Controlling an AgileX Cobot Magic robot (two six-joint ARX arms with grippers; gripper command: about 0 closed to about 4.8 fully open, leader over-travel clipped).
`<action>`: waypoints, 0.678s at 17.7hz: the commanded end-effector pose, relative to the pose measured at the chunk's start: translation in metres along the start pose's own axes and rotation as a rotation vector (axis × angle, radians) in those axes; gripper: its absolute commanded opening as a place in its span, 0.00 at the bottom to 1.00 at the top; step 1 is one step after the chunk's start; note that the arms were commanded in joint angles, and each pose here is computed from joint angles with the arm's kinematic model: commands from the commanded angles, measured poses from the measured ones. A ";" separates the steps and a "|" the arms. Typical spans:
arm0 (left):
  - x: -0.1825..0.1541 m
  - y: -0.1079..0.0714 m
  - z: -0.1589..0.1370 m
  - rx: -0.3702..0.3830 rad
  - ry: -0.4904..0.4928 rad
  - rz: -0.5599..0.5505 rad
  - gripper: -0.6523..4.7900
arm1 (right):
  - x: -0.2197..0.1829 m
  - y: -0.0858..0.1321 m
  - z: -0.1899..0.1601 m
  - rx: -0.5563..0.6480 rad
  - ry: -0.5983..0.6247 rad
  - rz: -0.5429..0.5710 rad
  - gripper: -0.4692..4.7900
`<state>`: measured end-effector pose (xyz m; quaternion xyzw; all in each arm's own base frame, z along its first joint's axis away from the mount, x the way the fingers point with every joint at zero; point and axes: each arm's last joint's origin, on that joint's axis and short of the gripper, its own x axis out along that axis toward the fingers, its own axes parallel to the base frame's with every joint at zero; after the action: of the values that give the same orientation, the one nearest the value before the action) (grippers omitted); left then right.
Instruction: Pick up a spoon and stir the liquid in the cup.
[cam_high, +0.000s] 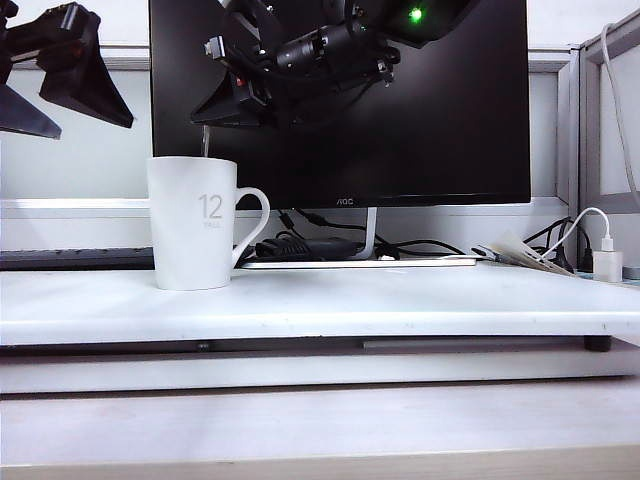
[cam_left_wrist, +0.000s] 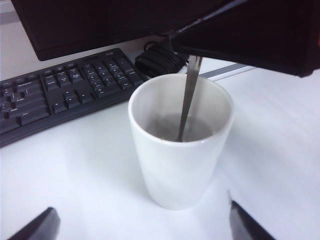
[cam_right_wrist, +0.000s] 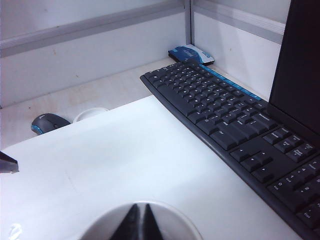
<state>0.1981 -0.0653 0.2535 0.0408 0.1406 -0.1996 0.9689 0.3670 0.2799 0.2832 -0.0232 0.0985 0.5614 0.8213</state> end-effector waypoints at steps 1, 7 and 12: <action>0.000 0.000 0.002 0.001 -0.009 0.005 1.00 | -0.001 0.002 0.005 -0.015 -0.019 0.005 0.71; -0.002 0.001 0.006 0.005 -0.051 0.031 1.00 | -0.017 0.011 0.030 -0.051 -0.074 -0.001 0.91; -0.043 -0.001 0.041 0.028 -0.357 0.049 1.00 | -0.108 0.046 0.114 -0.127 -0.215 -0.136 0.91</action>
<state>0.1770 -0.0579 0.2952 0.0254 -0.0066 -0.1850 0.9824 0.3110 0.2277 0.4036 -0.0222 -0.0210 0.5224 0.8522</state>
